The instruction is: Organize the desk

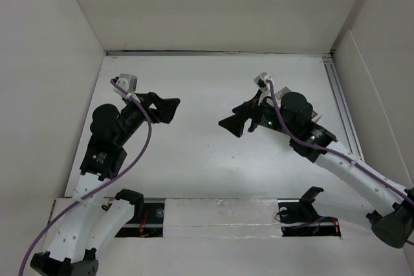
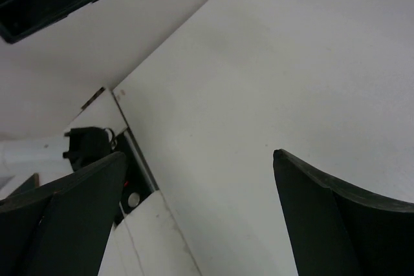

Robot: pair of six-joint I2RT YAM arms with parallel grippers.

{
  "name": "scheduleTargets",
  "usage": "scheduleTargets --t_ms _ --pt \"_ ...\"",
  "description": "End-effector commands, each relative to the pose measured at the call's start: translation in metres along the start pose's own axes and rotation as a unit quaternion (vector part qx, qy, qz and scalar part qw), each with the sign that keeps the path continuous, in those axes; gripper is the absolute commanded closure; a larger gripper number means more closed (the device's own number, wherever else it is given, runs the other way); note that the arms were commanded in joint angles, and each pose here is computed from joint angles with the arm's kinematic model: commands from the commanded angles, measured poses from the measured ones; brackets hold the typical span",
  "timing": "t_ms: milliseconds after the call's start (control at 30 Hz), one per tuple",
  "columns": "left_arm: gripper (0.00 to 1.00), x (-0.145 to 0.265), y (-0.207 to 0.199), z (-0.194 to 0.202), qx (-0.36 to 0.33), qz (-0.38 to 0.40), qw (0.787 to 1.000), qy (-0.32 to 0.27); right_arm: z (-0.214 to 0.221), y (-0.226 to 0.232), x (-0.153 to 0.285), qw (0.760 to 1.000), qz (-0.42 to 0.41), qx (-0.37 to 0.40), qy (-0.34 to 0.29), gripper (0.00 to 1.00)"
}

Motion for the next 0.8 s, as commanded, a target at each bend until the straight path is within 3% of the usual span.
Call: scheduleTargets --t_ms 0,267,767 --pt "0.01 0.005 -0.013 -0.015 -0.012 0.027 0.999 -0.028 -0.008 0.034 0.008 0.996 -0.067 0.047 -0.019 0.00" --pt "0.01 0.019 -0.021 -0.028 -0.018 0.038 0.996 -0.073 -0.028 0.076 0.034 0.989 -0.111 0.077 -0.055 0.00" --pt "0.01 0.031 -0.031 -0.037 -0.021 0.046 0.994 -0.093 -0.012 0.073 0.028 0.995 -0.076 0.065 -0.029 0.00"
Point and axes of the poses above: each gripper's point midway between its finger pads, its own x axis back along the fingers, its own y axis along the line the jaws close on, z = x × y, the point moved 5 cm from there along x, back along the fingers, and after that the axes turned 10 degrees about x, right-handed, at the moved point
